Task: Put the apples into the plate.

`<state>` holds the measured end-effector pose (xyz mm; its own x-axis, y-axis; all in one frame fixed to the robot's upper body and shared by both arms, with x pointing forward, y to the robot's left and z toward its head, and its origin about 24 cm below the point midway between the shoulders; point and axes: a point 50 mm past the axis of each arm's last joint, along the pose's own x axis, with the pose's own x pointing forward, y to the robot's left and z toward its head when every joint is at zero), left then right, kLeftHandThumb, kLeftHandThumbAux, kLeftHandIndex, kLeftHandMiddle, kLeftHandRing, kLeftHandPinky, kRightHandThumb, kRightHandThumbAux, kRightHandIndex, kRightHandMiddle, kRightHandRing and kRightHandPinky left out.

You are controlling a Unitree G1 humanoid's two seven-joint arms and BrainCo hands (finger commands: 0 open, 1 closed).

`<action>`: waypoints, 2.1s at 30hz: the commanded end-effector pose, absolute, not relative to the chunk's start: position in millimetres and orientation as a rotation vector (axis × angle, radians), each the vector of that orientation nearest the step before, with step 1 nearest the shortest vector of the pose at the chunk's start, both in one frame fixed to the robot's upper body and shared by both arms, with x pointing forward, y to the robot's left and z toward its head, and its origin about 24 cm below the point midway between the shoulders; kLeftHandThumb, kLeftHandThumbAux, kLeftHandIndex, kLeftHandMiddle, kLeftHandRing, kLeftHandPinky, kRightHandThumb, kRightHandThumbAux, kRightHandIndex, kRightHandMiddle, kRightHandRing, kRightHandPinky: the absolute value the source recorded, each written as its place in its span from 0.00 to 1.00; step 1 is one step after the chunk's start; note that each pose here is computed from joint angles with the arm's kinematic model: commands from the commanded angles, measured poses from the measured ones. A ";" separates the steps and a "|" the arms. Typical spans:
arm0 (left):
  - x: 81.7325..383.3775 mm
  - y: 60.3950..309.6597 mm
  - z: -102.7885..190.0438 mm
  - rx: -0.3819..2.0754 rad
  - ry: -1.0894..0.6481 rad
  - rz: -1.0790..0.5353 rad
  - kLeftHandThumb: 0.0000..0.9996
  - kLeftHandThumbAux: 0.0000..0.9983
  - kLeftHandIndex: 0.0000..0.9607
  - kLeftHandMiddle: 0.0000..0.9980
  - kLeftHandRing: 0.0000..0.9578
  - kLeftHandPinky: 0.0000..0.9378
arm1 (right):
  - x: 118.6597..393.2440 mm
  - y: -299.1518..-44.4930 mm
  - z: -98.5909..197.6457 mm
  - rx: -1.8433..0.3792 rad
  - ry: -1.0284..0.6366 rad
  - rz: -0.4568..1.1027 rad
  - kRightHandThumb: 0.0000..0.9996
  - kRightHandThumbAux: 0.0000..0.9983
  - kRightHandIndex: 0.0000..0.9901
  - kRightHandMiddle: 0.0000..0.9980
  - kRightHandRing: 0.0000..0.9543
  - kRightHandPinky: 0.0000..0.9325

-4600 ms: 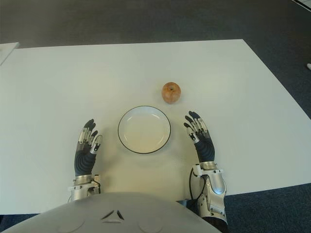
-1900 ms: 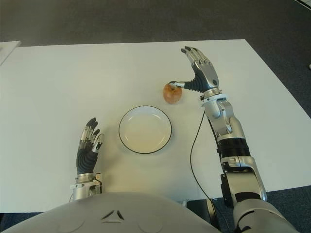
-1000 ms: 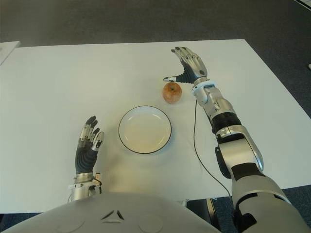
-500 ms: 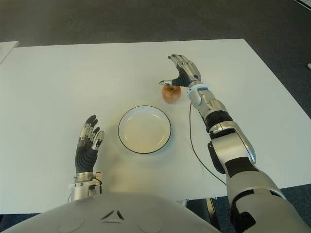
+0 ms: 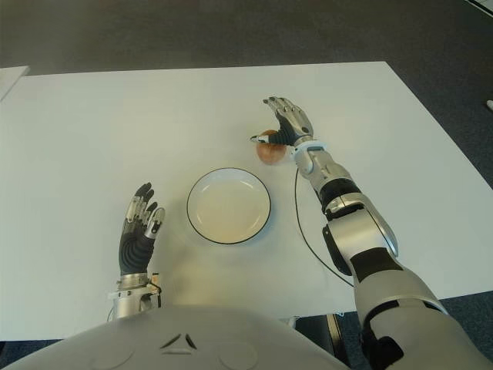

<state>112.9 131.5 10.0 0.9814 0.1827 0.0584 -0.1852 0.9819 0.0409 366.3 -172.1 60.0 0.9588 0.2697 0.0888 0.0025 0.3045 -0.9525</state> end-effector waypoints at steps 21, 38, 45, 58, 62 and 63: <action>107.4 131.5 7.9 0.030 -0.032 0.211 0.09 0.47 0.10 0.05 0.04 0.05 | 347.4 -162.4 14.2 -1.220 -0.080 0.218 0.41 0.47 0.00 0.03 0.03 0.09; 108.0 131.5 7.9 0.021 -0.036 0.219 0.09 0.45 0.10 0.05 0.04 0.05 | 340.3 -166.3 3.0 -1.216 -0.031 0.216 0.41 0.48 0.00 0.04 0.04 0.10; 110.2 132.6 7.4 0.030 -0.062 0.201 0.10 0.44 0.10 0.06 0.04 0.05 | 339.0 -166.4 0.2 -1.216 -0.014 0.209 0.41 0.49 0.00 0.04 0.04 0.10; 111.0 137.3 0.8 0.019 -0.057 0.198 0.08 0.41 0.14 0.07 0.04 0.07 | 339.3 -171.8 3.7 -1.154 -0.033 0.108 0.63 0.65 0.40 0.52 0.54 0.53; 111.5 138.1 -0.6 0.010 -0.065 0.203 0.08 0.39 0.16 0.08 0.05 0.07 | 338.8 -173.5 5.1 -1.129 -0.049 0.076 0.69 0.70 0.43 0.70 0.75 0.72; 111.7 138.3 -0.9 0.010 -0.067 0.204 0.08 0.39 0.16 0.08 0.05 0.07 | 338.8 -173.8 5.4 -1.123 -0.050 0.070 0.70 0.70 0.44 0.73 0.78 0.76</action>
<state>112.0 136.8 2.7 0.9754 0.2074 0.0752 -0.2082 0.9781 0.0032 347.3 -168.4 17.7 0.9921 0.1190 0.0395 -0.0128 0.4092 -0.9124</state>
